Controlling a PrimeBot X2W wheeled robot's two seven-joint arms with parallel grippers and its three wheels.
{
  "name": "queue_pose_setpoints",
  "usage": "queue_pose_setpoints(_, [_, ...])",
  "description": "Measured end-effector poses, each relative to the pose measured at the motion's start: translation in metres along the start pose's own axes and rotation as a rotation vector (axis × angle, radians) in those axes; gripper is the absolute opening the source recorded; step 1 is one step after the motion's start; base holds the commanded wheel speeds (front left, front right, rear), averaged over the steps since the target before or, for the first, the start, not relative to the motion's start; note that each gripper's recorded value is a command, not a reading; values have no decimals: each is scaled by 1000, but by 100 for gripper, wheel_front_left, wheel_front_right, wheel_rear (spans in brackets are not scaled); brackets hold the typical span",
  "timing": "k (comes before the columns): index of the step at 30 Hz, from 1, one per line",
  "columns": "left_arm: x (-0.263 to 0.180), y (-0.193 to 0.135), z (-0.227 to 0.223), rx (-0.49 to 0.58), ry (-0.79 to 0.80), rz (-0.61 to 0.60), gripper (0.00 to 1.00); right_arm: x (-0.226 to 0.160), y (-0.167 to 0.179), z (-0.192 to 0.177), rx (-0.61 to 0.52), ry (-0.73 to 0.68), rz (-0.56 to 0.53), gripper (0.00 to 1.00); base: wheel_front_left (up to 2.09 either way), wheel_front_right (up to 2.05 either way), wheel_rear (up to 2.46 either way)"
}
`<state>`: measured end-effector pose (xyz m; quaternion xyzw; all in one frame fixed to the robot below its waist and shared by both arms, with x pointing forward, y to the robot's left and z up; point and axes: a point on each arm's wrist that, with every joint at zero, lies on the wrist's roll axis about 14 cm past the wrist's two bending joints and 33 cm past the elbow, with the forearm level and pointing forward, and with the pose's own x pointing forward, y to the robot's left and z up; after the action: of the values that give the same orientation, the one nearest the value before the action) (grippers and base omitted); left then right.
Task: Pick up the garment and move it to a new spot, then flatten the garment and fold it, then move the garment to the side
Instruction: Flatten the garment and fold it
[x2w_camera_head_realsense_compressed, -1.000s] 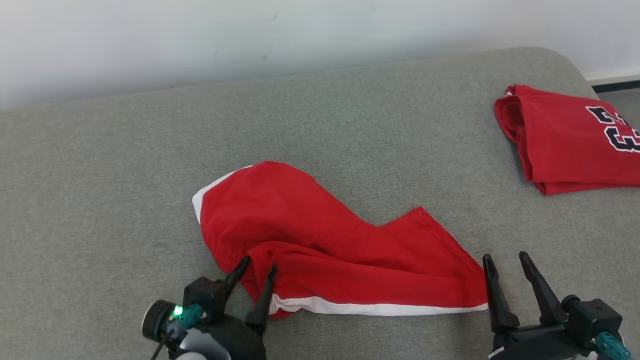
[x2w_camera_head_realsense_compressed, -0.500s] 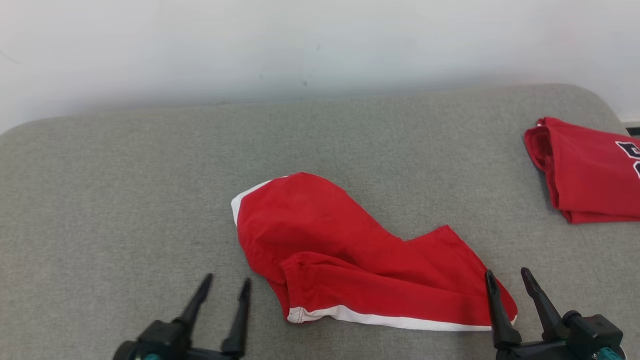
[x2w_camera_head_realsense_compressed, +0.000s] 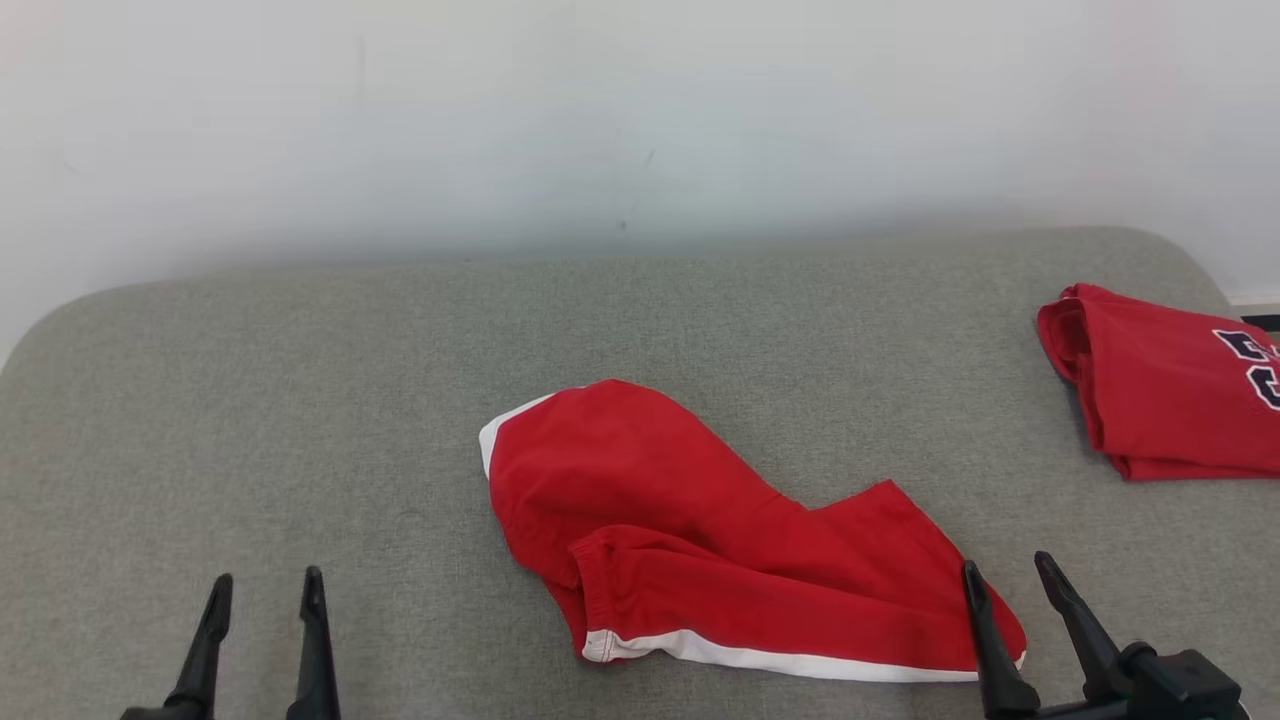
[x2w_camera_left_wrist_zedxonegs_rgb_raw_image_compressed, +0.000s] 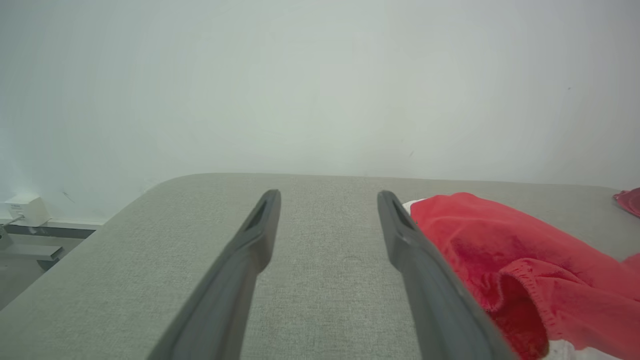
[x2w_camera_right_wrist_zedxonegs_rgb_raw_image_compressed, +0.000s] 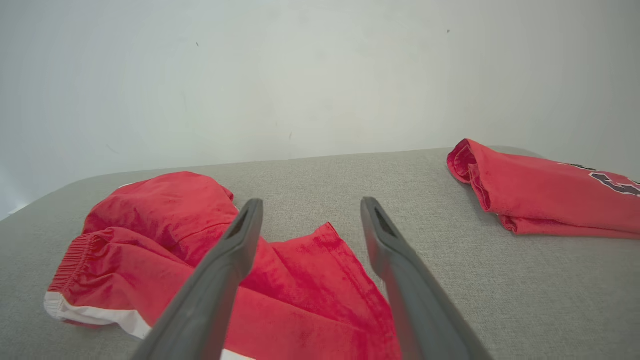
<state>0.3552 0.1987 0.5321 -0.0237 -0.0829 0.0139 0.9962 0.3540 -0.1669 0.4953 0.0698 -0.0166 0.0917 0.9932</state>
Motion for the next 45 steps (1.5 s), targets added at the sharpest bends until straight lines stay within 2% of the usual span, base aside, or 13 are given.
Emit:
queue_pose_setpoints(3, [-6, 6, 1, 18, 0, 17, 100, -6, -2, 2, -10, -6, -6, 100, 0, 0, 0])
queue_pose_setpoints(9, [-9, -1, -5, 10, 20, -7, 100, -11, -7, 1, -15, -1, -18, 100, 0, 0, 0])
queue_pose_setpoints(20, [-12, -73, -45, -57, 145, -245, 100, -19, -40, -33, -50, 131, -80, 100, 0, 0, 0])
queue_pose_setpoints(30, [-22, -145, -92, -78, 308, -500, 100, -15, -61, -65, -35, 249, -124, 100, 0, 0, 0])
queue_pose_setpoints(42, [-15, -173, -121, -91, 398, -604, 100, -10, -58, -110, 35, 392, -137, 100, 0, 0, 0])
queue_pose_setpoints(43, [-16, -174, -123, -93, 407, -608, 93, -10, -55, -114, 45, 403, -132, 100, 0, 0, 0])
queue_pose_setpoints(44, [-16, -175, -124, -101, 412, -609, 47, -9, -52, -117, 60, 410, -130, 95, 0, 0, 0])
queue_pose_setpoints(45, [-16, -176, -124, -105, 413, -610, 8, -9, -49, -119, 71, 415, -128, 40, 0, 0, 0])
